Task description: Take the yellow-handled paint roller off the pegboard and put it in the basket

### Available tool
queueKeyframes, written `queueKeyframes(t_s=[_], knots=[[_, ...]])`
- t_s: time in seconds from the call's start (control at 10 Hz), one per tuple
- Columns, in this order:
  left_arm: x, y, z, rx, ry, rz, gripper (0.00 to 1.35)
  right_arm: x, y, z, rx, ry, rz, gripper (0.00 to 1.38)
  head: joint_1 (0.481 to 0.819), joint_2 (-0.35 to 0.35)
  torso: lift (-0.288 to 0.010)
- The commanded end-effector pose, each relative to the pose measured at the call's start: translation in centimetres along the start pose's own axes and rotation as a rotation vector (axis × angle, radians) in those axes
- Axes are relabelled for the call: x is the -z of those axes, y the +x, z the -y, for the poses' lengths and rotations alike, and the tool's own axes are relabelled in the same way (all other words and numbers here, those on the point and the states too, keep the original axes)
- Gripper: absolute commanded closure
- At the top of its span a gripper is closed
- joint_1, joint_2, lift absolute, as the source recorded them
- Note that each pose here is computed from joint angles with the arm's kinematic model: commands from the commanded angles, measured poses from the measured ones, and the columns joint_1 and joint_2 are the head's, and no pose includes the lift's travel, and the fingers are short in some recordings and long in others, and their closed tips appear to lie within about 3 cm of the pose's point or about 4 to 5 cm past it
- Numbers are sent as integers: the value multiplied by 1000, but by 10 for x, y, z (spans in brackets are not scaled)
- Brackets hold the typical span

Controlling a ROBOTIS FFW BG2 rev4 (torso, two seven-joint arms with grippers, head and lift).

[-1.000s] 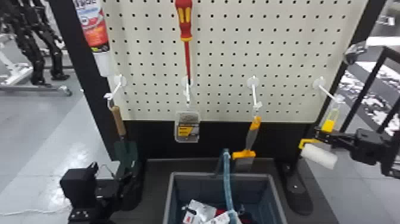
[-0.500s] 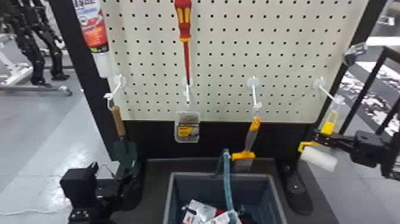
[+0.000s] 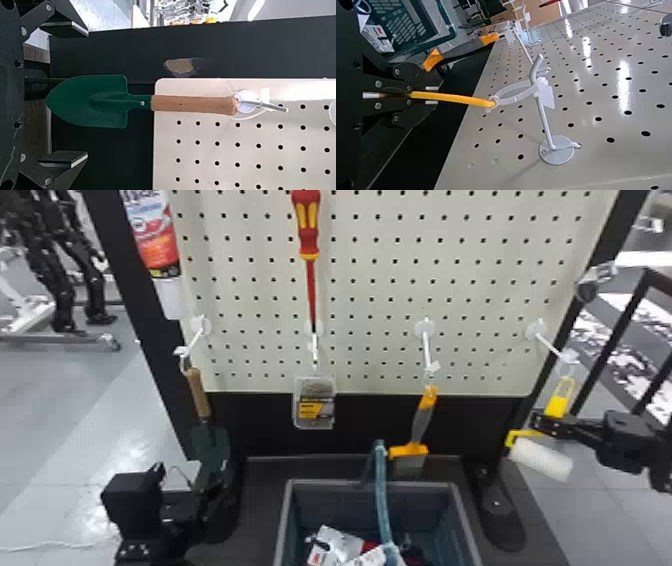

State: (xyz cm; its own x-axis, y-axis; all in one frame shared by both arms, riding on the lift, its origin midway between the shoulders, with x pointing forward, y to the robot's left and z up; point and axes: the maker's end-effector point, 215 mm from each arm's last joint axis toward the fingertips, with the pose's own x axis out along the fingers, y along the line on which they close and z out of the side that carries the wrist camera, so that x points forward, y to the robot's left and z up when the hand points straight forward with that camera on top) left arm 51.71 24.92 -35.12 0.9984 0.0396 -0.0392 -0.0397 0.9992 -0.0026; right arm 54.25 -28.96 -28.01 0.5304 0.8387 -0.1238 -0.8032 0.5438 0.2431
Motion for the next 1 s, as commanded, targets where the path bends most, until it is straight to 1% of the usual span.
queueKeyframes(t_s=[0.0, 0.3, 0.6, 0.8, 0.9], knots=[[1, -1, -1, -4, -2, -2, 213, -2, -7, -8, 3, -11, -16, 1202, 549, 0, -100], [1, -1, 2, 3, 0, -4, 213, -26, -1, -22, -21, -60, -1, 1202, 549, 0, -100], [2, -1, 2, 3, 0, -5, 213, -68, -11, -40, -15, -143, 32, 1202, 549, 0, -100], [2, -1, 2, 3, 0, -7, 213, -82, -21, -39, 18, -174, 38, 1200, 549, 0, -100], [2, -1, 3, 5, -1, -7, 213, -82, -22, -39, 21, -175, 39, 1202, 549, 0, -100]])
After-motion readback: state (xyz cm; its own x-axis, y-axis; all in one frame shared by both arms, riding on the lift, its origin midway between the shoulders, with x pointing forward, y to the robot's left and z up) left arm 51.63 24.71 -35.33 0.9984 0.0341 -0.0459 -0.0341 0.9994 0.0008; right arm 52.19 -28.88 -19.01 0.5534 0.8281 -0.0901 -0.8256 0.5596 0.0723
